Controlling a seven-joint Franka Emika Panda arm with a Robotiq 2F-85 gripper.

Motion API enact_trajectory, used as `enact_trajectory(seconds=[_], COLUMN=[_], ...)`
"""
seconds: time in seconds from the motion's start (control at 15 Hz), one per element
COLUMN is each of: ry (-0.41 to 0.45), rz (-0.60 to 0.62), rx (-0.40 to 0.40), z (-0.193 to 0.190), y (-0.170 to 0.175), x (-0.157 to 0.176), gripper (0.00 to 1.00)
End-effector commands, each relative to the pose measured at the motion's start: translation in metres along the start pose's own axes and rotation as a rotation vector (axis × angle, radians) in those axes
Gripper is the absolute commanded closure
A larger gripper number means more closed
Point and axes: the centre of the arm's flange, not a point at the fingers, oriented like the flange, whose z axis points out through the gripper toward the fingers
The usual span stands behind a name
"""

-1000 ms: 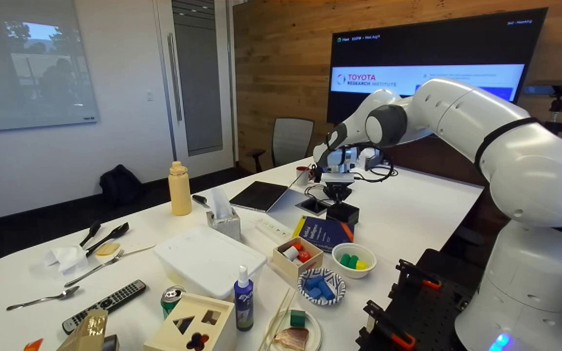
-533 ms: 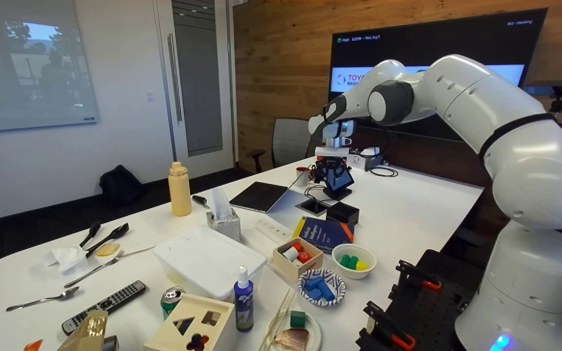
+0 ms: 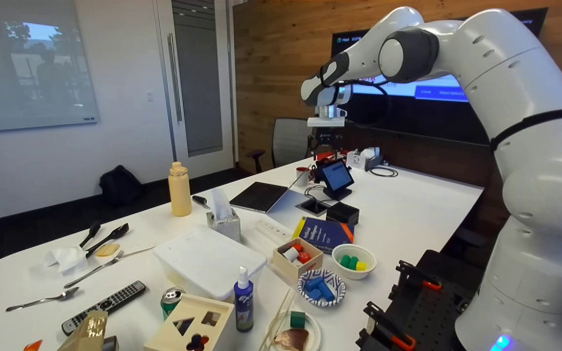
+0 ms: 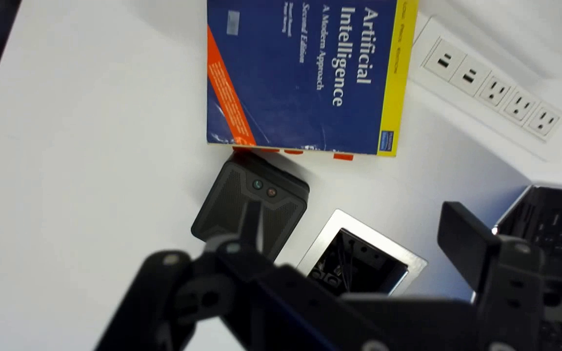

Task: Press a button on the black device.

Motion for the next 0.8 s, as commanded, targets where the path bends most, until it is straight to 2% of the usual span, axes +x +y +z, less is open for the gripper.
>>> enact_trajectory(seconds=[0.0, 0.4, 0.73], ry=[-0.03, -0.078, -0.093], rz=[-0.028, -0.135, -0.206], rx=[-0.007, 0.008, 0.009], z=[-0.046, -0.094, -0.11], y=[0.009, 0.022, 0.034], x=[-0.08, -0.175, -0.221], gripper=[0.0, 0.0, 0.0])
